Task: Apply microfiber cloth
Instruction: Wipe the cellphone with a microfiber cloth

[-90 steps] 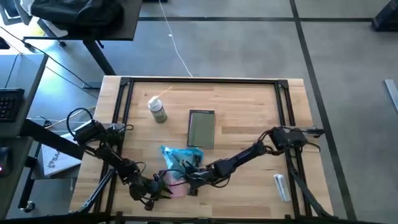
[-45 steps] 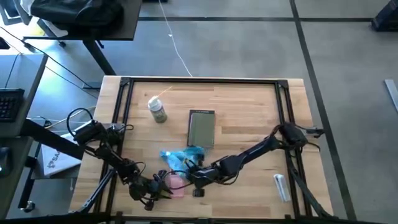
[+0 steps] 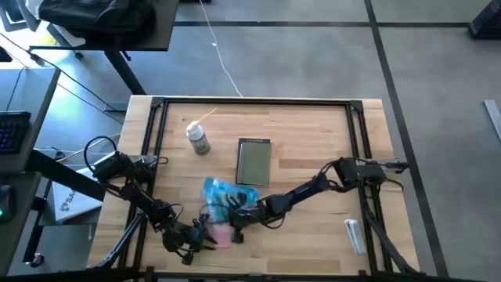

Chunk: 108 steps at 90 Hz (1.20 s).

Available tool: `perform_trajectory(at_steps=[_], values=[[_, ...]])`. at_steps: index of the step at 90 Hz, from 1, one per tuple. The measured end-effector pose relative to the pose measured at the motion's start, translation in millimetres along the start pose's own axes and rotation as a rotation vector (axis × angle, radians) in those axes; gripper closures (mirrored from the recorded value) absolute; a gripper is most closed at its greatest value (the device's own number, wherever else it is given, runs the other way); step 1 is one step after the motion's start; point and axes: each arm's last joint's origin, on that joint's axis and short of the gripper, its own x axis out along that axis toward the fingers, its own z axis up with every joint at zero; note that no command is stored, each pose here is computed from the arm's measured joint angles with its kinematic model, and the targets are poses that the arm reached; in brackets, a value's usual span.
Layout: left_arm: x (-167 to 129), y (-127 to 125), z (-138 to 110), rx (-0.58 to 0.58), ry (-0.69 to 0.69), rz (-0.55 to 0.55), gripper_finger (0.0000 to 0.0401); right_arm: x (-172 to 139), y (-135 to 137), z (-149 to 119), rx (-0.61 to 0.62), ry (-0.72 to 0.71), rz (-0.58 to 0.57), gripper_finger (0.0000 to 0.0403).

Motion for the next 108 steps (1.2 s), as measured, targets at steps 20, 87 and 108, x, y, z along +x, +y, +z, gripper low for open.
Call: perform_trajectory(at_steps=[20,87,108], values=[[0,0,0,-0.005,0.0,0.001,0.0323,6,-17,8,-0.008,-0.015,0.004,0.0403],[0,0,0,-0.015,0.002,-0.01,0.0323,21,-16,8,0.045,-0.096,0.293,0.0403],[0,0,0,-0.022,0.0,-0.008,0.0323,29,-40,13,0.099,-0.127,0.148,0.0403]])
